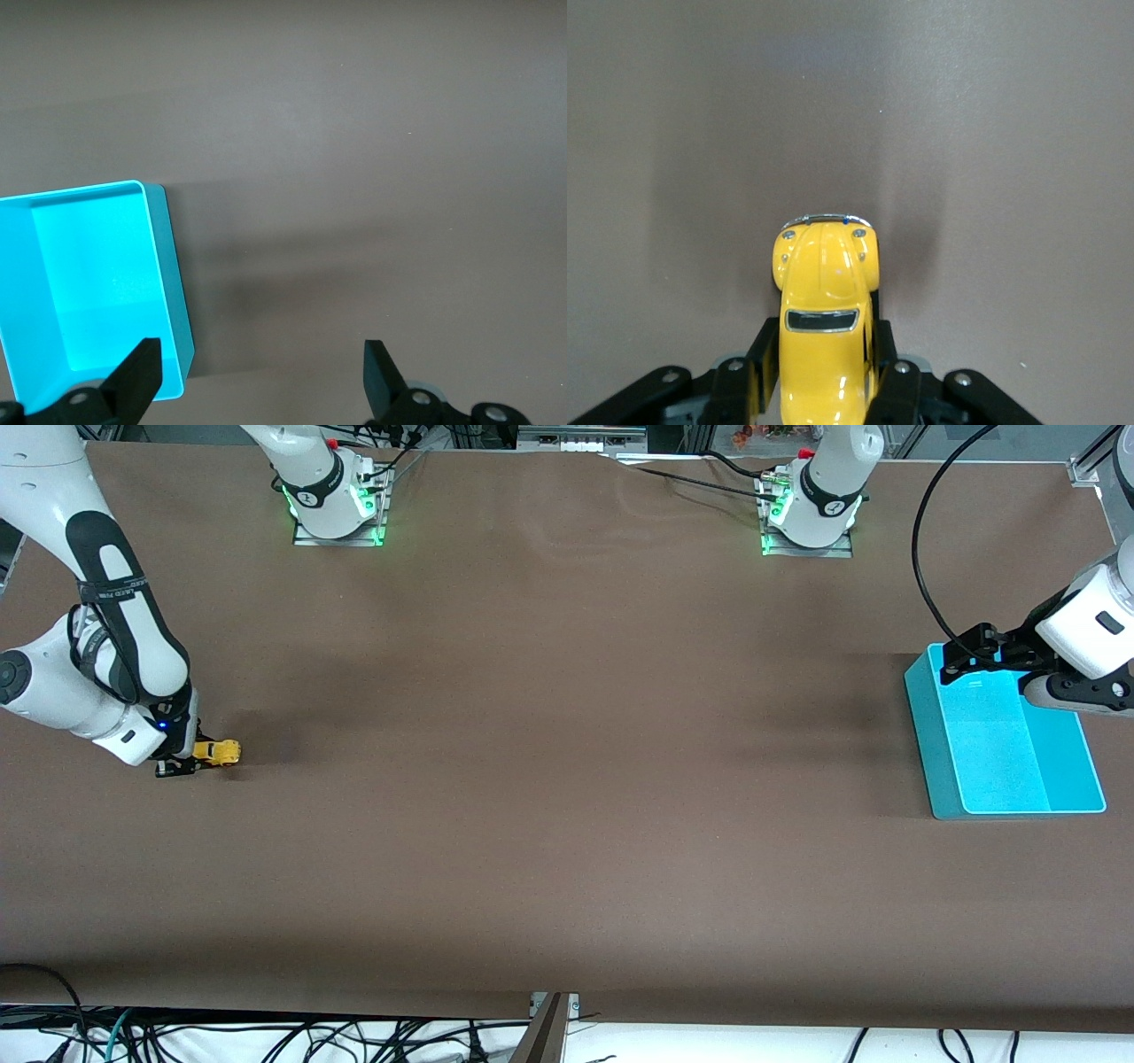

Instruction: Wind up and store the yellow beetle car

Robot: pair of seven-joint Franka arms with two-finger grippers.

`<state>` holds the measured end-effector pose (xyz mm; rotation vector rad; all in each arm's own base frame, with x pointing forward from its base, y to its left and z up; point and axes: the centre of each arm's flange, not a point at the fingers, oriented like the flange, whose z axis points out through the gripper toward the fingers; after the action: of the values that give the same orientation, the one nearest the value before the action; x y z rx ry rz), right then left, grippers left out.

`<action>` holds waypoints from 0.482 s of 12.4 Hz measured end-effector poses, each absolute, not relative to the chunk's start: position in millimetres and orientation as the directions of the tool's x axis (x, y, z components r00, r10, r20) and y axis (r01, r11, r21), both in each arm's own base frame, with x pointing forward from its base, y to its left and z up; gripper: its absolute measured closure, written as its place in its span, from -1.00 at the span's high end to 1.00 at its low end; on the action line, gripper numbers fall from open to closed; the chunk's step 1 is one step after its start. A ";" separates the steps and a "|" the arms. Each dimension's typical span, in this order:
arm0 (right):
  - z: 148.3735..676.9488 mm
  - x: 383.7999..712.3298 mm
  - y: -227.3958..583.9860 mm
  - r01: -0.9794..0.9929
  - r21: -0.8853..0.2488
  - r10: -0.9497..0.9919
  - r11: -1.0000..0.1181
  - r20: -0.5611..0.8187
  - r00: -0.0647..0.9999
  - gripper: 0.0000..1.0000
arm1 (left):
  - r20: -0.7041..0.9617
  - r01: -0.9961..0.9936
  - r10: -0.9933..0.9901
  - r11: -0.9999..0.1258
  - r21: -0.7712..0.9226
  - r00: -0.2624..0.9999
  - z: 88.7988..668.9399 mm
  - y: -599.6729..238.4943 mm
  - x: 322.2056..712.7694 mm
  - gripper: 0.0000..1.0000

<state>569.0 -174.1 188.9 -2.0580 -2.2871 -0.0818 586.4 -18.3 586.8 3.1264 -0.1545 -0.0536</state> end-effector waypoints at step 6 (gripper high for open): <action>188.8 592.0 -165.9 0.993 -0.081 0.987 0.082 0.144 -0.070 0.79 | -0.034 -0.098 -0.099 -0.995 0.013 0.995 586.7 -18.2 586.4 1.00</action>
<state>592.0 -165.9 188.8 -2.0250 -2.1862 -0.0577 586.4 -18.2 586.7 3.1264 -0.1543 -0.0537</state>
